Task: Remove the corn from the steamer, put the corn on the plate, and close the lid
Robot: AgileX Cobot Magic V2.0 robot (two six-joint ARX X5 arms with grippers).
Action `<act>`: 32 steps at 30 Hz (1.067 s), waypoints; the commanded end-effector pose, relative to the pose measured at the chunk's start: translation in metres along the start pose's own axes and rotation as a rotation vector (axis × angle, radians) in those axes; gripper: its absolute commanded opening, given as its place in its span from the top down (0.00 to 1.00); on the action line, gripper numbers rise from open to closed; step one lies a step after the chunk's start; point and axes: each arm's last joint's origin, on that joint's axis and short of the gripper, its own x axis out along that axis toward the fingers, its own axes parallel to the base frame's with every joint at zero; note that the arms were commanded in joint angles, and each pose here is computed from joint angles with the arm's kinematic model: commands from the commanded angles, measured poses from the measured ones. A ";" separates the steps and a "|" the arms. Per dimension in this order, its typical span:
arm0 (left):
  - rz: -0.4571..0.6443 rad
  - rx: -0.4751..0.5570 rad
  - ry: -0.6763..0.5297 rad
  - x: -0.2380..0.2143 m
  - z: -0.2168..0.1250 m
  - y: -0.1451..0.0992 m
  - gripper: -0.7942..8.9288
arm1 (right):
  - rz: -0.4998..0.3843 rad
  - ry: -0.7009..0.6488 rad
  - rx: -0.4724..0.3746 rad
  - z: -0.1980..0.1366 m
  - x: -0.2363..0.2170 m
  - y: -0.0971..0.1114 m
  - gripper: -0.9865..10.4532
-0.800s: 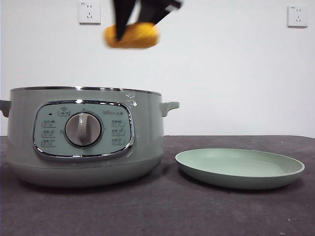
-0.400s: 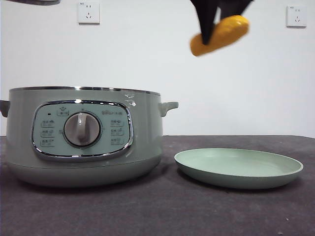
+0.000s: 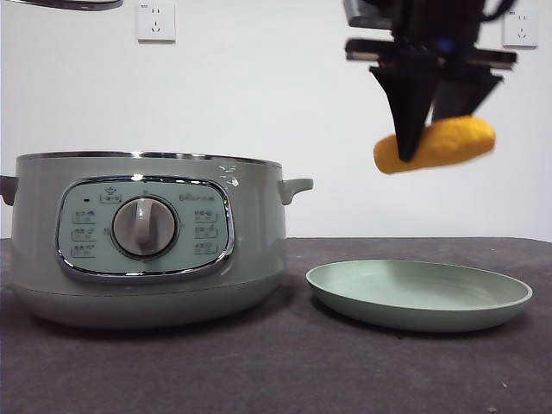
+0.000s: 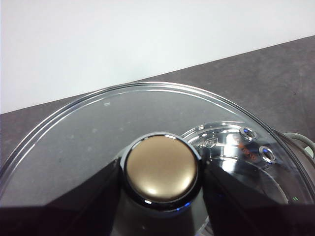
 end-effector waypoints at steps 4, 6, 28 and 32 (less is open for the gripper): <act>0.003 -0.024 -0.089 -0.001 0.011 0.001 0.93 | 0.008 -0.077 0.031 -0.024 0.037 0.003 0.92; -0.017 -0.023 -0.087 0.000 0.011 0.000 0.93 | 0.010 -0.090 0.035 -0.029 0.048 0.004 0.92; -0.048 -0.015 -0.063 0.009 0.011 -0.004 0.93 | 0.052 0.004 0.086 -0.032 0.115 -0.006 0.81; -0.053 -0.011 -0.047 0.014 0.011 -0.005 0.93 | 0.047 0.025 0.096 -0.034 0.115 -0.007 0.50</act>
